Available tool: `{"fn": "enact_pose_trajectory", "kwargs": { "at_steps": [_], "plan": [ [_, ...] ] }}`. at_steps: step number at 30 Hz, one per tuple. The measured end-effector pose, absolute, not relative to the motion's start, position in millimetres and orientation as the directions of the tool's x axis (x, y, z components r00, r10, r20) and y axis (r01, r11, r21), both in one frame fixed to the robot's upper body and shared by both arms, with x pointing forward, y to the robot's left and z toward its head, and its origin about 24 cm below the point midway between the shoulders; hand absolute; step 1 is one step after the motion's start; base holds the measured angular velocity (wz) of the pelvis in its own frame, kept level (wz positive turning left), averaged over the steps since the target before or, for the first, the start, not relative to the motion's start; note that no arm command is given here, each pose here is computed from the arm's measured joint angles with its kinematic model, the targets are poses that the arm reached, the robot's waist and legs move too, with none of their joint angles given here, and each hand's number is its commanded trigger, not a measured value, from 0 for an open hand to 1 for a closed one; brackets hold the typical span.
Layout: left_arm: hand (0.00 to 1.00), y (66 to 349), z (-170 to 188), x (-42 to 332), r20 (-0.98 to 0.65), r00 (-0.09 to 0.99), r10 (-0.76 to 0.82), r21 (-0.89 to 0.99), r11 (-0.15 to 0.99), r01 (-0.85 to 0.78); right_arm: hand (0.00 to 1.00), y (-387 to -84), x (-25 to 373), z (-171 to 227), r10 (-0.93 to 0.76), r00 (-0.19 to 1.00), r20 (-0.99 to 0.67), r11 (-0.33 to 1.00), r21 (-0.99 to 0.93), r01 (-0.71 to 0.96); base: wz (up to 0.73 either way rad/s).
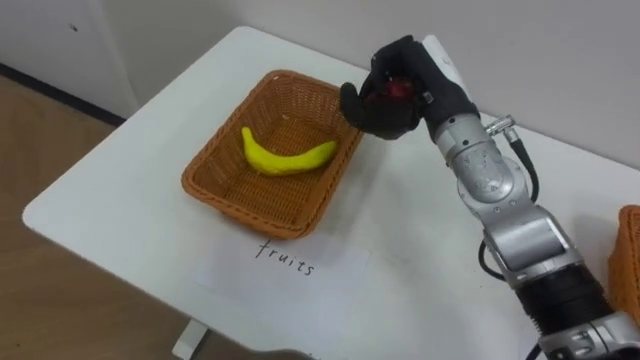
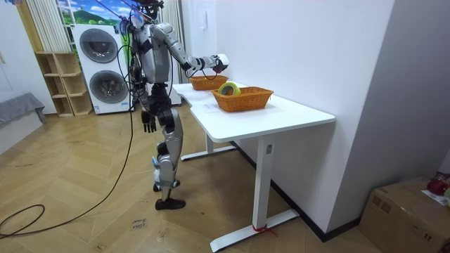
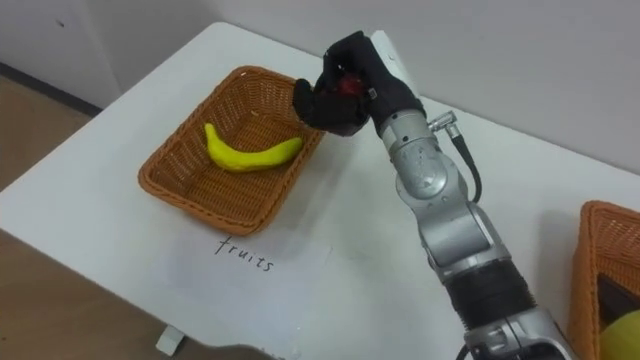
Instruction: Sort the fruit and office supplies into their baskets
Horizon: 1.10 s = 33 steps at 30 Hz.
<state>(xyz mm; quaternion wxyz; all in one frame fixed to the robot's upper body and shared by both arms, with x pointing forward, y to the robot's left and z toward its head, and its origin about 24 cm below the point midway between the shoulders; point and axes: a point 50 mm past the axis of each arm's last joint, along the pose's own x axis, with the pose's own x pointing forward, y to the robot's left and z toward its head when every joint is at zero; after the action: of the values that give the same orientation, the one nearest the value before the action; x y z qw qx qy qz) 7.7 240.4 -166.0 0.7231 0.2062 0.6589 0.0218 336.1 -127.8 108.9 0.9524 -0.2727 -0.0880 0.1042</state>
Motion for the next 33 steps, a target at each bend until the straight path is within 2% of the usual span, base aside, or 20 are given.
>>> {"fn": "enact_pose_trajectory", "kwargs": {
  "at_steps": [10,21,33],
  "plan": [
    [0.0,238.1,-166.8,6.6,-0.95,0.113,0.291,0.31,0.922,0.233,1.0,-102.9,331.0,100.8,0.319,0.944,0.081,0.823,-0.518,-0.234,0.0],
    [0.0,235.7,-167.8,4.3,-0.972,0.076,0.224,0.236,0.947,0.217,1.0,-92.9,327.8,92.3,0.372,0.928,0.009,0.791,-0.526,-0.312,0.0],
    [0.0,236.3,-168.3,1.7,-0.982,0.042,0.183,0.188,0.96,0.205,1.0,-92.3,327.6,89.4,0.373,0.928,-0.021,0.764,-0.56,-0.32,0.05]
  ]
}}
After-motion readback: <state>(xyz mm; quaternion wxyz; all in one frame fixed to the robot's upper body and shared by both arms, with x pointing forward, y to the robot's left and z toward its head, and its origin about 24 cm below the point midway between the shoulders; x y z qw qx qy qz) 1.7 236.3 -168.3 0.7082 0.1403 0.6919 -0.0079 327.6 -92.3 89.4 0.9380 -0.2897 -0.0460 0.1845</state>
